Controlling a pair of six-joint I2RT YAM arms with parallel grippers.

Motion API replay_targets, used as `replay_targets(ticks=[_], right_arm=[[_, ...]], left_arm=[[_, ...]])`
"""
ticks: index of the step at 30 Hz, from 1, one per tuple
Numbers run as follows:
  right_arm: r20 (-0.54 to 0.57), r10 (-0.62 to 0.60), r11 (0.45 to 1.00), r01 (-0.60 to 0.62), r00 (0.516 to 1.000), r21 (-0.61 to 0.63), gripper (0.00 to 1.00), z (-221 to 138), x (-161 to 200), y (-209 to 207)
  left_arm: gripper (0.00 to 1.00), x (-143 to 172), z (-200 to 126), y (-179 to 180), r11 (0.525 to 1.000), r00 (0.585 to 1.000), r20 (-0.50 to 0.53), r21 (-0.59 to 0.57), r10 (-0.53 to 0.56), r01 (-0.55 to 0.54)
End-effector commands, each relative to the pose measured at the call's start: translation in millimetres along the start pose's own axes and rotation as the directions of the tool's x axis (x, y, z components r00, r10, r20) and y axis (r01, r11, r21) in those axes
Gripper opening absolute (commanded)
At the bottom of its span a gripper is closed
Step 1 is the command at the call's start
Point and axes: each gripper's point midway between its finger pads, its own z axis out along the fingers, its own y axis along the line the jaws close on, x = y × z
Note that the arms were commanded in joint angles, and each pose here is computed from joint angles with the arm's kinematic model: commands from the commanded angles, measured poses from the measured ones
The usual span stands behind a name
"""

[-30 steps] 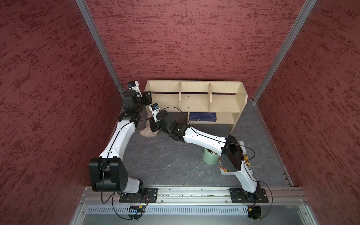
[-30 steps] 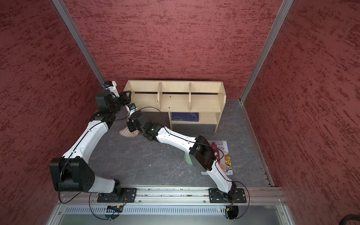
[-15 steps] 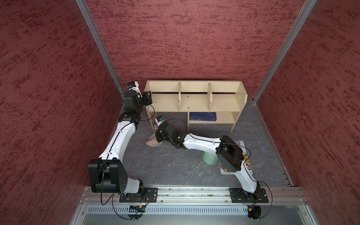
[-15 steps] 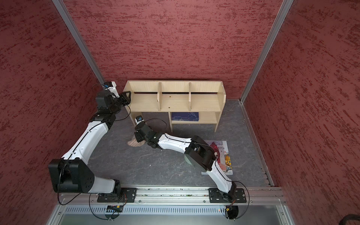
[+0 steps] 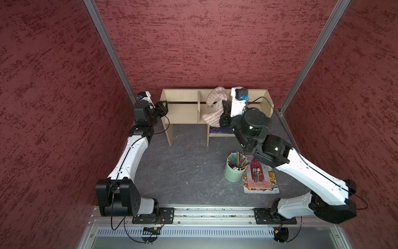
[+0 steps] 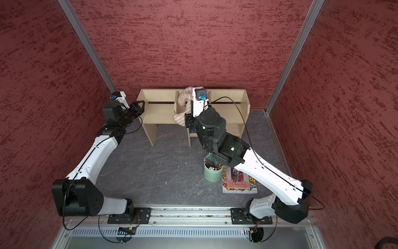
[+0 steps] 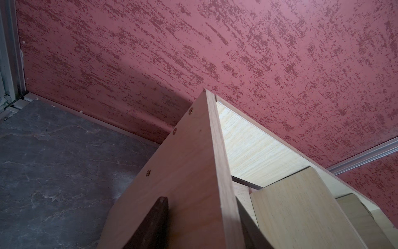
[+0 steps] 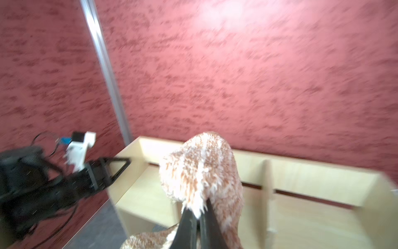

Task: Wipe the bookshelf clean with a cloth
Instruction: Wipe the dust from the shelf.

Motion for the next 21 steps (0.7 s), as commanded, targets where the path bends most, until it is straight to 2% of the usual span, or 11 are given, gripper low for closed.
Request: replay_targets(ticks=[1, 4, 6, 8, 15, 19, 21], right_arm=[[-0.104, -0.189, 0.958, 0.206, 0.976, 0.199, 0.00, 16, 18, -42], [-0.150, -0.146, 0.941, 0.184, 0.978, 0.285, 0.00, 32, 20, -76], [-0.180, -0.107, 0.932, 0.161, 0.978, 0.323, 0.00, 44, 32, -92], [-0.247, -0.049, 0.926, 0.137, 0.968, 0.352, 0.00, 57, 60, -110], [-0.479, 0.140, 0.932, 0.048, 0.866, 0.359, 0.00, 95, 180, -152], [-0.541, 0.218, 0.923, 0.008, 0.812, 0.384, 0.00, 98, 221, -175], [-0.560, 0.230, 0.920, 0.011, 0.796, 0.393, 0.00, 99, 230, -182]], left_arm=[[0.47, 4, -8, -15, 0.999, 1.000, -0.018, 0.051, -0.014, 0.015], [0.47, 4, -9, -16, 0.999, 1.000, -0.016, 0.052, -0.007, 0.008], [0.46, 3, -10, -17, 0.999, 1.000, -0.015, 0.052, -0.006, 0.007], [0.45, 4, -9, -16, 0.999, 1.000, -0.019, 0.049, -0.007, 0.008], [0.34, 7, -5, -13, 0.999, 1.000, -0.027, 0.044, -0.006, 0.007], [0.24, 9, -3, -11, 0.999, 0.999, -0.032, 0.040, -0.007, 0.008], [0.19, 8, -2, -10, 0.999, 0.999, -0.033, 0.038, -0.007, 0.008]])
